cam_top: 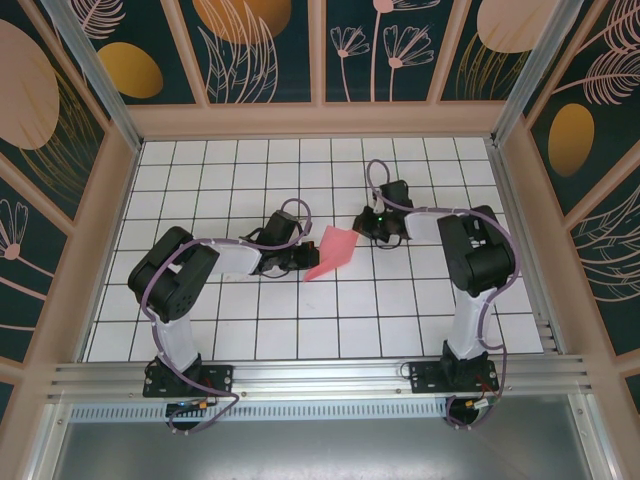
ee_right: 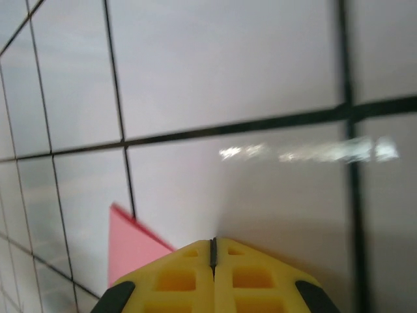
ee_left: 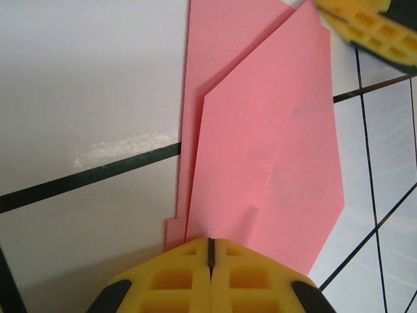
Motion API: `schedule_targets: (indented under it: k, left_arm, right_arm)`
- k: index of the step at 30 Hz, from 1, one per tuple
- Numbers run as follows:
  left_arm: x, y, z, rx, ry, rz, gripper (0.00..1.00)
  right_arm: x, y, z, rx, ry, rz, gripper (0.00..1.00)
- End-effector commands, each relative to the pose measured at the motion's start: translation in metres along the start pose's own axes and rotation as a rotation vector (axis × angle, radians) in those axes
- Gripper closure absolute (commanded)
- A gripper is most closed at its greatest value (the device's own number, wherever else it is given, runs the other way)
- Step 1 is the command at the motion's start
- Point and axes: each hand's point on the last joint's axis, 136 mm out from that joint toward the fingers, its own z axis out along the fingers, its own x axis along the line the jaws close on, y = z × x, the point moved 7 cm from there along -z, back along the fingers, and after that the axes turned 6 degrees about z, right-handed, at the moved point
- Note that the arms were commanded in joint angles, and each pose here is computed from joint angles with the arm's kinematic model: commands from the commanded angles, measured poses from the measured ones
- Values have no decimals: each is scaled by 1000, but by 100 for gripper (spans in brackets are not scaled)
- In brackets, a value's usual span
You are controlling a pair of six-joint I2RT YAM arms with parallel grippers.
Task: Fold a paper plane with a square sheet of paper (pick it up from the middle)
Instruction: Fourth fold the wing at the center of the table.
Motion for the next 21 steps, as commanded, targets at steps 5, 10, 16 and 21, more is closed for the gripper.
schedule_targets:
  k: [5,10,16,21]
  left_arm:
    - [43,-51,12,186,167,-81,100]
    - [44,-51,12,175,166,-84,100]
    - [46,-52,13,179,173,-72,100]
    - [45,-51,13,174,174,-60,100]
  right_arm:
    - [50,-17,-30,-31,80,-85,100]
    - [61,-57,-14,67,125,-110,100]
    - [55,-66,8,106,93,-126,100]
    - [36,-54,20,98,20,-116,100]
